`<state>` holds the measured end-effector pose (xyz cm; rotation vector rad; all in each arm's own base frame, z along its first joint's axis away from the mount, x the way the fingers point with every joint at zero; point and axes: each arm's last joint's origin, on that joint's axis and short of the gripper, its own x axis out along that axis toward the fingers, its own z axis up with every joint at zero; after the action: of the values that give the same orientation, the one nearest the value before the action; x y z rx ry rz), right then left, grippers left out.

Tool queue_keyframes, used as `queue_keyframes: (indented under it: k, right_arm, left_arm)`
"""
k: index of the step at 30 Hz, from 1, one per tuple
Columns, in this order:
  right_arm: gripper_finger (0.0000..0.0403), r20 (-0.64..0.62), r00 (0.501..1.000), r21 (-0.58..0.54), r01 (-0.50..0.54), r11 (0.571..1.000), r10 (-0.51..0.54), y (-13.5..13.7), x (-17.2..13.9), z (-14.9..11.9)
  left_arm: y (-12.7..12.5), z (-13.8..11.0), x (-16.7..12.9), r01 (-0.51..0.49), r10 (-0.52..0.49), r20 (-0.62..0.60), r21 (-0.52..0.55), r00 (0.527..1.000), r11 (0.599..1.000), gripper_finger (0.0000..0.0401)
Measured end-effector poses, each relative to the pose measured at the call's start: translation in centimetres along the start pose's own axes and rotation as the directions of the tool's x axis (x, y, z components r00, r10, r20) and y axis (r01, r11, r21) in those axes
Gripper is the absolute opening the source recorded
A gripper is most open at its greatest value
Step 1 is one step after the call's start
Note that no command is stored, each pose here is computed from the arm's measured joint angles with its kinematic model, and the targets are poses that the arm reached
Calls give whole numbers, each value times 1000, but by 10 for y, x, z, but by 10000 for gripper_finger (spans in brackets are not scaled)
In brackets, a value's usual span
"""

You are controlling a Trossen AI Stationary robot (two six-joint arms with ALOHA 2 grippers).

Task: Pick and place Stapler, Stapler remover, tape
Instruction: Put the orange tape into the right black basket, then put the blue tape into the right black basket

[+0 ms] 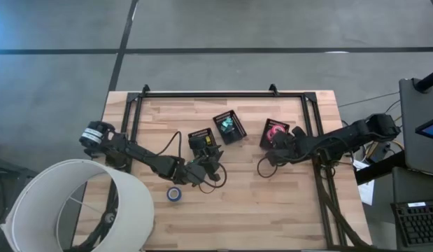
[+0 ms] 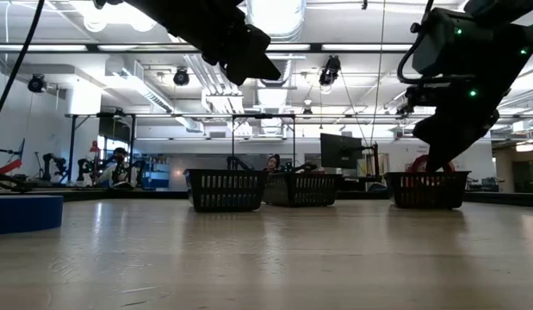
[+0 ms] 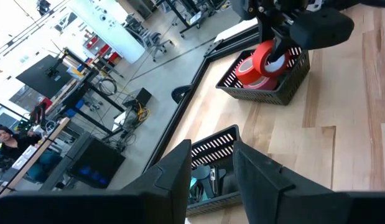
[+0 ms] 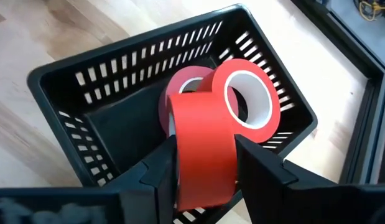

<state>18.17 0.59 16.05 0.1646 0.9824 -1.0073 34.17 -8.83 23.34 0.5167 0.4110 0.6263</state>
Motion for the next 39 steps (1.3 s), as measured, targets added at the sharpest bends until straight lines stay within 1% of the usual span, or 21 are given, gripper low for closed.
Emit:
queue_keyframes:
  k: [8,15,21,27,39]
  right_arm:
    - [166,-2,1000,-33,6,999,-6,0,1,-1]
    - [169,-1,1000,-36,5,999,-5,0,1,-1]
    - [169,15,1000,-83,-7,997,8,2,-4,6]
    - [169,86,996,-59,18,998,-13,4,-10,17]
    - [169,125,992,-9,-27,1000,28,10,-20,31]
  left_arm:
    - [-1,0,0,18,-18,5,0,1000,1000,122]
    - [-1,0,0,19,-19,5,0,1000,1000,122]
    - [-1,0,0,19,-19,5,0,1000,1000,122]
    - [-1,0,0,19,-19,5,0,1000,1000,122]
    - [-1,0,-1,22,-22,1,9,1000,1000,122]
